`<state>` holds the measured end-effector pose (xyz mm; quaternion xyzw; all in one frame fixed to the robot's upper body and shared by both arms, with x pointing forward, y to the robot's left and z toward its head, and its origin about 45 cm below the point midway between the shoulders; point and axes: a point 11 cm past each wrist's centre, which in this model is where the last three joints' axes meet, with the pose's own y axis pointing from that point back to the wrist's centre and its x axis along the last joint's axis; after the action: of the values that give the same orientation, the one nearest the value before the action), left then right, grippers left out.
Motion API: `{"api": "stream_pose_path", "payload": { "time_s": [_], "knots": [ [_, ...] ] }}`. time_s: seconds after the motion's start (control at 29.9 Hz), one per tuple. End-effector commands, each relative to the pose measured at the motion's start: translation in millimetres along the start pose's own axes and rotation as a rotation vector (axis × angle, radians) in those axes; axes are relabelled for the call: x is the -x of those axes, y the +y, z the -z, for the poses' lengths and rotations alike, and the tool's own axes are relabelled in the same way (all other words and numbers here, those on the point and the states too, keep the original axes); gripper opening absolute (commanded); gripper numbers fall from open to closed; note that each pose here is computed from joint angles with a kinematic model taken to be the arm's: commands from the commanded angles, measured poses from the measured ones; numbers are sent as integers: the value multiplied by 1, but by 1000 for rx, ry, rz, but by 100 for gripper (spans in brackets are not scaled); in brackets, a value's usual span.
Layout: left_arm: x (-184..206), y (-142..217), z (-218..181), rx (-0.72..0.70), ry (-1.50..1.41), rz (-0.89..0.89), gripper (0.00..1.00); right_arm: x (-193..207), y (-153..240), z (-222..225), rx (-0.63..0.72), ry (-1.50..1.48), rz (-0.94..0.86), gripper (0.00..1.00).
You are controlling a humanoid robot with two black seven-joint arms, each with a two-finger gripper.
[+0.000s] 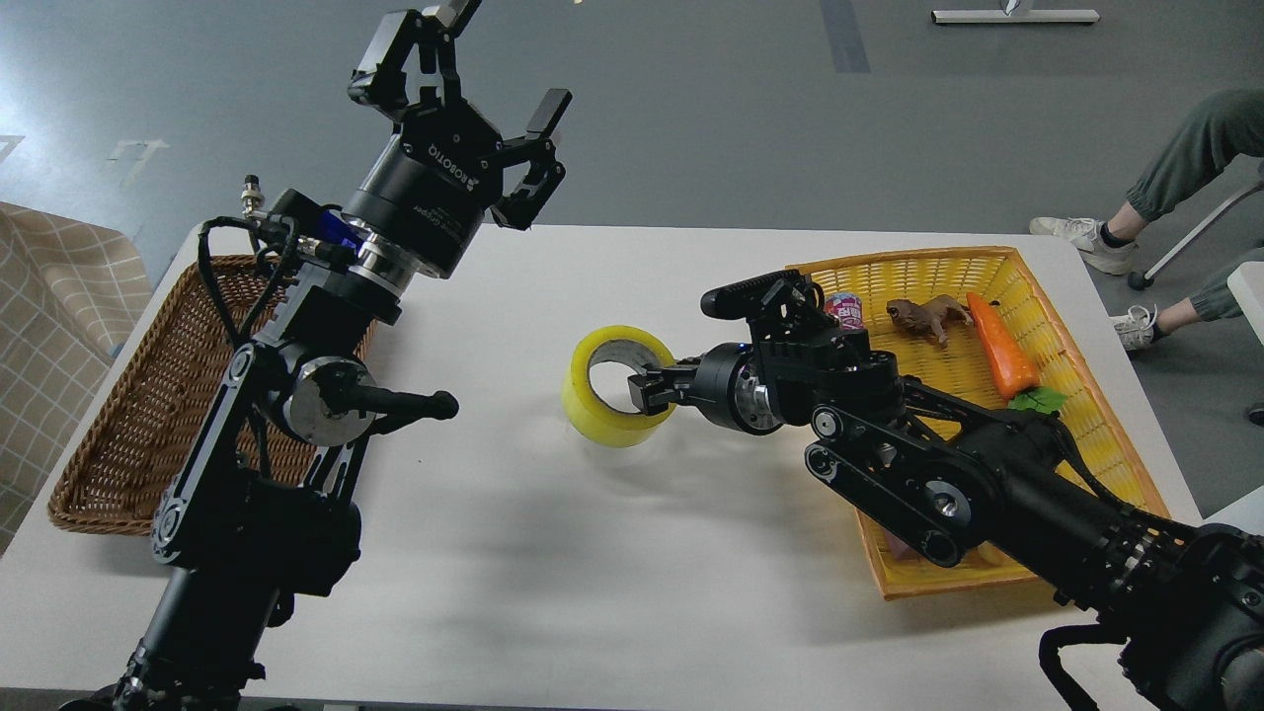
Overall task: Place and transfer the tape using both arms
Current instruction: 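Carry the tape roll toward the table center and set it down, then open the right gripper and raise the right arm away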
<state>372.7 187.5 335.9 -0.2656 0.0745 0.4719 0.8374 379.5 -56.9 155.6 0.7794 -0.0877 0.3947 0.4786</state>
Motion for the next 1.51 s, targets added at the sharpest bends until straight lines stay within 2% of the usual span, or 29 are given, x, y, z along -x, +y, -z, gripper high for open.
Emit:
{"api": "stream_pose_path", "payload": {
  "time_s": [0.0, 0.33, 0.7, 0.77, 0.8, 0.87, 0.97, 1.07, 1.1, 1.2, 1.27, 1.47],
  "knots": [
    [0, 0, -1, 3, 0, 0, 98, 11, -4, -5, 24, 24, 33, 0],
    [1, 0, -1, 4, 4, 2, 98, 14, -7, -22, 88, 30, 54, 0],
    [0, 0, -1, 5, 3, -1, 98, 22, -8, -22, 71, -21, 63, 0],
    [0, 0, -1, 5, 4, -1, 98, 21, -8, -22, 72, -23, 62, 3],
    [-1, 1, 0, 3, 5, -4, 98, 19, -7, -23, 69, -36, 56, 13],
    [0, 0, 0, 4, 5, -2, 98, 19, -7, -21, 53, -69, 58, 25],
    [0, 0, -1, 5, 4, -1, 98, 19, -6, -15, 18, -122, 62, 37],
    [0, 0, -1, 5, 4, -1, 98, 16, -7, -15, 6, -154, 34, 39],
    [0, 0, -1, 5, 4, 0, 98, 13, -7, -14, -4, -176, 5, 47],
    [1, 0, -1, 6, 4, 4, 98, 14, -7, -13, -21, -239, -35, 56],
    [1, 0, -1, 6, 4, 4, 98, 17, -8, -13, -26, -270, -49, 66],
    [1, 0, -1, 5, 6, 5, 98, -18, 2, -16, -35, -323, -197, 76]
  ]
}}
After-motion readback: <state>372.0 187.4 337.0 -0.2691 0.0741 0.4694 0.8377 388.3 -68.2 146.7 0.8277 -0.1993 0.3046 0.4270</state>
